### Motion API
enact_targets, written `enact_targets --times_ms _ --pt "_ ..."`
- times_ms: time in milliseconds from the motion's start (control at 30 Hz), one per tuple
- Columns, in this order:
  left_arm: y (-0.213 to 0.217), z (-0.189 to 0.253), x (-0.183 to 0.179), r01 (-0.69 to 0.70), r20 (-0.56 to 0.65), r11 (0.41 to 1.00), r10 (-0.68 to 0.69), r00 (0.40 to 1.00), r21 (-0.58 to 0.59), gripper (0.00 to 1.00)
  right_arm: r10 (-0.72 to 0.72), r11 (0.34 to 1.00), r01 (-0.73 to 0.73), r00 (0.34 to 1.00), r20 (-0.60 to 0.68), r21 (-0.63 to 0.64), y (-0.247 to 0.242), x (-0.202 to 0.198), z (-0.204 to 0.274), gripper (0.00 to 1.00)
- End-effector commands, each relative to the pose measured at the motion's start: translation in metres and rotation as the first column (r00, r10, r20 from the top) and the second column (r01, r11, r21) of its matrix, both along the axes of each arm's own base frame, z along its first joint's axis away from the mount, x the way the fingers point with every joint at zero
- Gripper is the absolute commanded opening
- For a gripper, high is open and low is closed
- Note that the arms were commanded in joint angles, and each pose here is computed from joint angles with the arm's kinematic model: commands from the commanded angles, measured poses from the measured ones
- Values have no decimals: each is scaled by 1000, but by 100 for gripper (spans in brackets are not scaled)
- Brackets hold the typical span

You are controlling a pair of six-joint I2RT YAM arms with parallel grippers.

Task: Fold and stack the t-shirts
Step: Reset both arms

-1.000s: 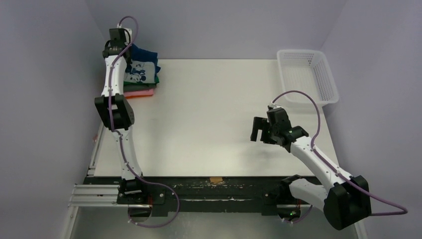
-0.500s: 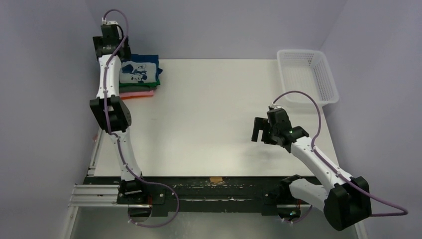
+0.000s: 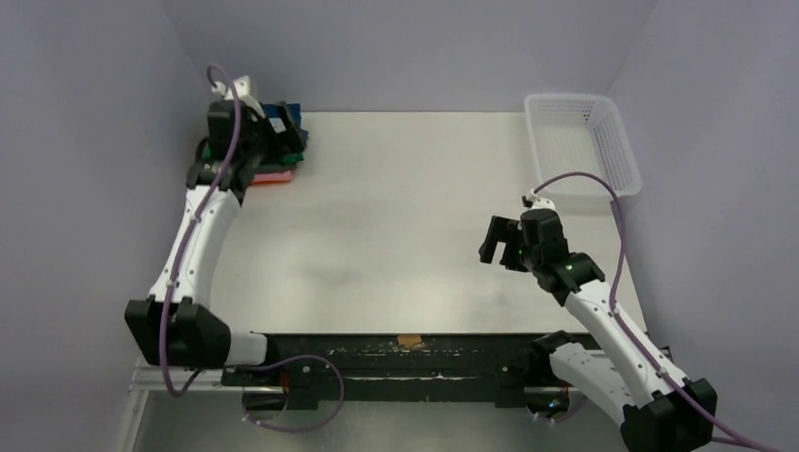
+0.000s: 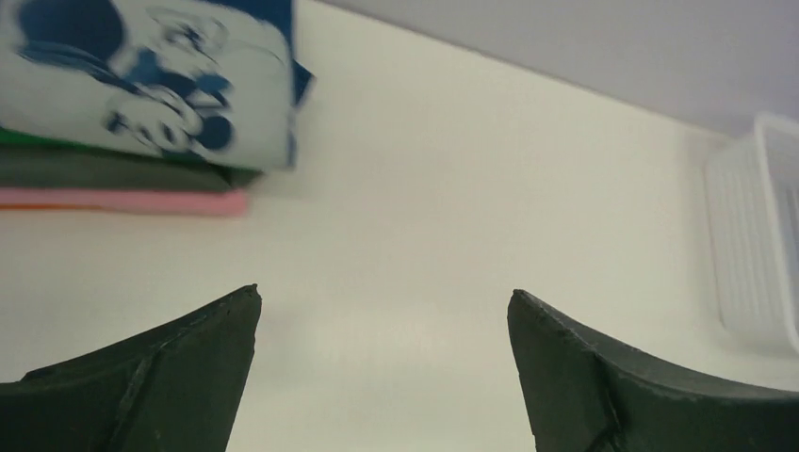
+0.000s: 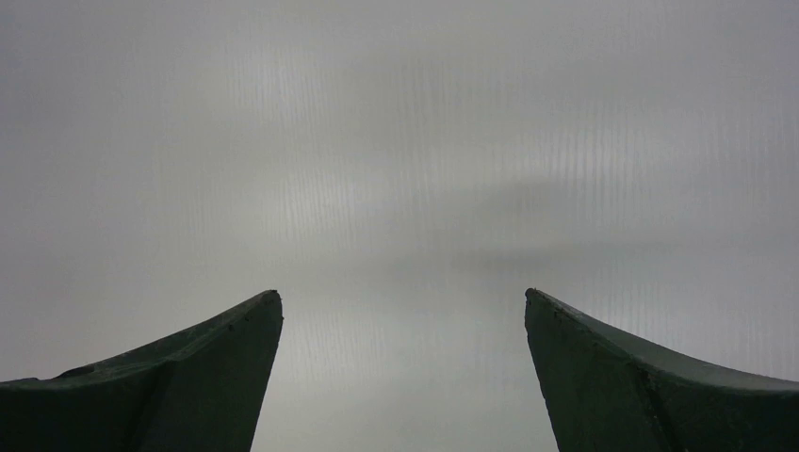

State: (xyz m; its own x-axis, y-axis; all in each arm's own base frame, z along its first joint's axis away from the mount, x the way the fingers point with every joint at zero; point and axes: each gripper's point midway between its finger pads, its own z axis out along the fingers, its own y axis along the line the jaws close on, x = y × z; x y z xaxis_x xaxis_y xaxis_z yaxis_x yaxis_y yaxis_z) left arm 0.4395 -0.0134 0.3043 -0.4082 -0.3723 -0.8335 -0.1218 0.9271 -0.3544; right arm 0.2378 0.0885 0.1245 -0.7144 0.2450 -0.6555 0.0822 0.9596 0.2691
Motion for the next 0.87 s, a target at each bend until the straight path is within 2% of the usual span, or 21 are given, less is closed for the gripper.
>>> enact_targets --times_ms 0,133,233,333,500,833 --pt "-74 -57 -75 114 -70 992 -118 990 -61 100 0 999 -3 998 64 51 4 -2 16 99" --pt "-101 -119 -141 168 -135 984 -174 975 -50 100 -30 999 28 994 108 16 -8 -4 21 99" --pt "-97 -159 -180 162 -211 987 -163 964 -25 100 -75 996 80 991 115 -44 -24 -5 8 99" --pt "-85 -182 -203 130 -253 992 -125 959 2 100 -101 995 103 990 96 -12 -22 -8 -10 99" --pt "-75 -181 -211 104 -227 995 -99 969 10 100 -155 988 154 985 82 15 -24 -10 -33 99" --pt "-63 -189 -214 54 -256 997 -40 966 50 100 -169 986 168 974 154 16 -32 -11 -31 99"
